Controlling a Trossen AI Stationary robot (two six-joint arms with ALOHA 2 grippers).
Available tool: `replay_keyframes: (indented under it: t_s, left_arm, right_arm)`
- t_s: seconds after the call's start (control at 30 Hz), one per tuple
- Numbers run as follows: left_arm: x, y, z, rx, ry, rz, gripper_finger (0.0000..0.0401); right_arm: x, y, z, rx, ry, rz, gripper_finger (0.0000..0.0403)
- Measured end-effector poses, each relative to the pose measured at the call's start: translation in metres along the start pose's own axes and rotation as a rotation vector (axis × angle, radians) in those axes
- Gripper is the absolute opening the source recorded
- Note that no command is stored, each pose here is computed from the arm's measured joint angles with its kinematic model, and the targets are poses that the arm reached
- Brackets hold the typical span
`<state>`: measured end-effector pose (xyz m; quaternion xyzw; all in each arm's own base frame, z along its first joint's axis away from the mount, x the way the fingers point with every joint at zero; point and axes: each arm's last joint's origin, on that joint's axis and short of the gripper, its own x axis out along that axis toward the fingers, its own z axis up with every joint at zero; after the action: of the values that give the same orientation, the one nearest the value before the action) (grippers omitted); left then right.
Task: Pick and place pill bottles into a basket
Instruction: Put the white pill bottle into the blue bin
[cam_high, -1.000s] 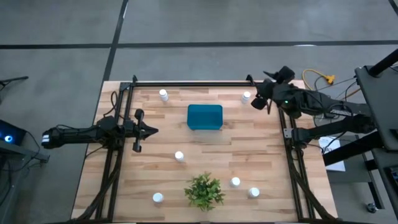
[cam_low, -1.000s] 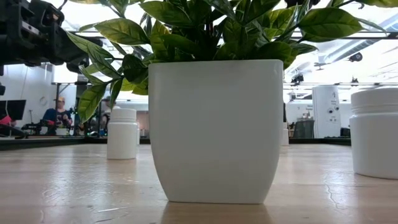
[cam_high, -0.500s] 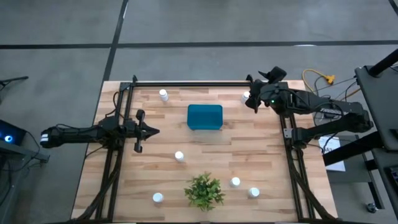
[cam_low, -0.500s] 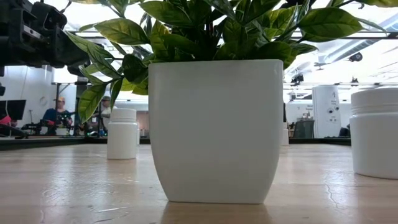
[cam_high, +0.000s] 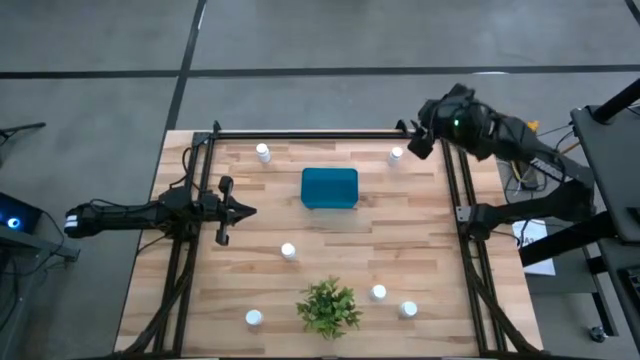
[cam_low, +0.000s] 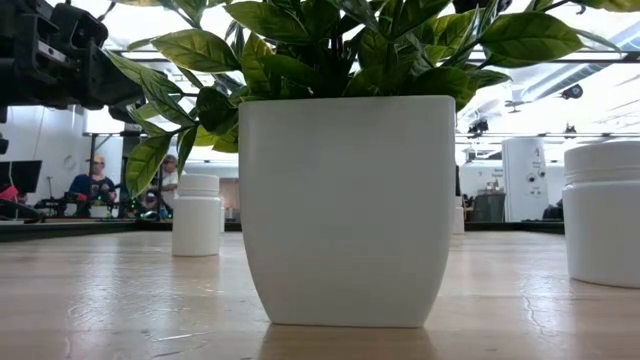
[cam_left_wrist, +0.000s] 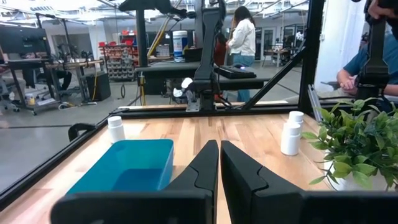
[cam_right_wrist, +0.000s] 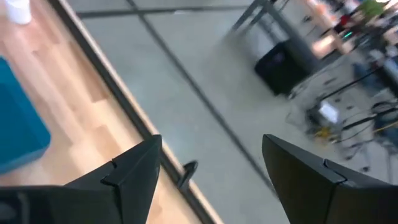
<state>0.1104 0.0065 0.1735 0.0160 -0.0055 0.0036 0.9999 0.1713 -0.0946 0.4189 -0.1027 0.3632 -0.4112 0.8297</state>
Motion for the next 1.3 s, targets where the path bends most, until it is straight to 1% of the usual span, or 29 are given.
replay_keyframes:
  t_s: [0.1,0.2,0.3,0.4,0.5,0.67,0.8,0.97,1.07,1.23,1.3]
  left_arm:
    - [0.000,0.000,0.000,0.001,0.001,0.000,0.0002]
    - [0.000,0.000,0.000,0.001,0.001,0.000,0.0002]
    - [0.000,0.000,0.000,0.001,0.001,0.000,0.0002]
    - [0.000,0.000,0.000,0.001,0.001,0.000,0.0002]
    - [0.000,0.000,0.000,0.001,0.002,0.000,0.0002]
    - [0.000,0.000,-0.001,0.000,0.008,-0.001,0.0002]
    - [0.000,0.000,-0.002,-0.001,0.016,-0.001,0.0002]
    - [0.000,0.000,-0.001,-0.001,0.015,-0.001,0.0002]
    - [0.000,0.000,-0.002,-0.001,0.015,-0.001,0.0002]
    - [0.000,0.000,-0.002,0.000,0.015,-0.002,0.0002]
    - [0.000,0.000,-0.001,0.000,0.015,-0.002,0.0002]
  right_arm:
    - [0.003,-0.010,0.009,0.007,0.057,0.044,0.0265]
    - [0.013,-0.015,0.018,-0.013,0.128,0.077,0.0266]
    - [0.025,-0.016,0.027,-0.033,0.203,0.120,0.0267]
    - [0.038,-0.016,0.036,-0.047,0.266,0.134,0.0264]
    - [0.050,-0.016,0.045,-0.046,0.284,0.159,0.0261]
    - [0.067,-0.015,0.052,-0.025,0.310,0.308,0.0260]
    - [0.082,-0.014,0.048,-0.022,0.369,0.324,0.0262]
    - [0.098,-0.013,0.032,-0.021,0.505,0.332,0.0261]
    - [0.104,-0.010,0.021,-0.023,0.555,0.341,0.0258]
    - [0.111,-0.002,0.006,-0.034,0.595,0.438,0.0257]
    - [0.115,0.001,0.002,-0.042,0.593,0.454,0.0255]
